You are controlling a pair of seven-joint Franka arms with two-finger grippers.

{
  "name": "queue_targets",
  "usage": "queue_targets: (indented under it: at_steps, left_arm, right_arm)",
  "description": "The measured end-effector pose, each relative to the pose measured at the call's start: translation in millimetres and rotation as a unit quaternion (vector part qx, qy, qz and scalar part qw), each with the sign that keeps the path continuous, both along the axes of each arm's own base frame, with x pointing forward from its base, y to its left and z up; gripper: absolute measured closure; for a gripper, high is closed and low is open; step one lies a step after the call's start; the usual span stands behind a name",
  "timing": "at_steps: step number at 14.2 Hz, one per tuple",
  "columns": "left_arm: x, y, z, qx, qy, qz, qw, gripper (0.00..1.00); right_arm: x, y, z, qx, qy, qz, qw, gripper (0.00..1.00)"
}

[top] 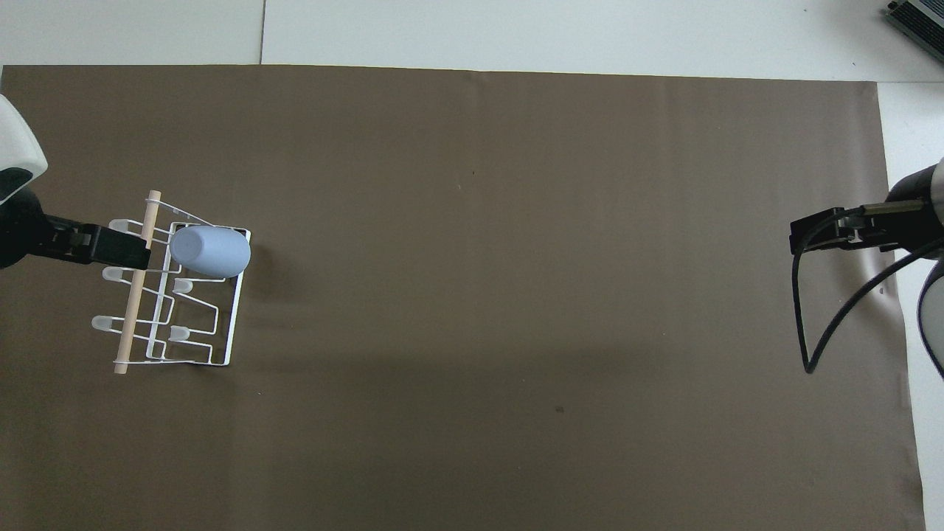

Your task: Hang cup on cup holder

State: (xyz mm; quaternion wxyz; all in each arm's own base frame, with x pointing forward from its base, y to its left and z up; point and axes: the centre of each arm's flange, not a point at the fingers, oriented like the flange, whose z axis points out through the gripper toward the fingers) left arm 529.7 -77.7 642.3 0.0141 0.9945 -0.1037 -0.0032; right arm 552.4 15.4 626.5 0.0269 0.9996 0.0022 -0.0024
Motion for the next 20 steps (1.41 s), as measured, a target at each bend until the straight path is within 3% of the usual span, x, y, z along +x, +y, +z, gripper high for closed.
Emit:
queue_targets:
  at_steps: [20]
  left_arm:
    - [3.3, 29.5, -5.7, 0.001, 0.014, 0.029, 0.999, 0.0]
  right_arm:
    - [0.4, -0.6, -3.8, 0.0, 0.002, 0.0, 1.0, 0.0]
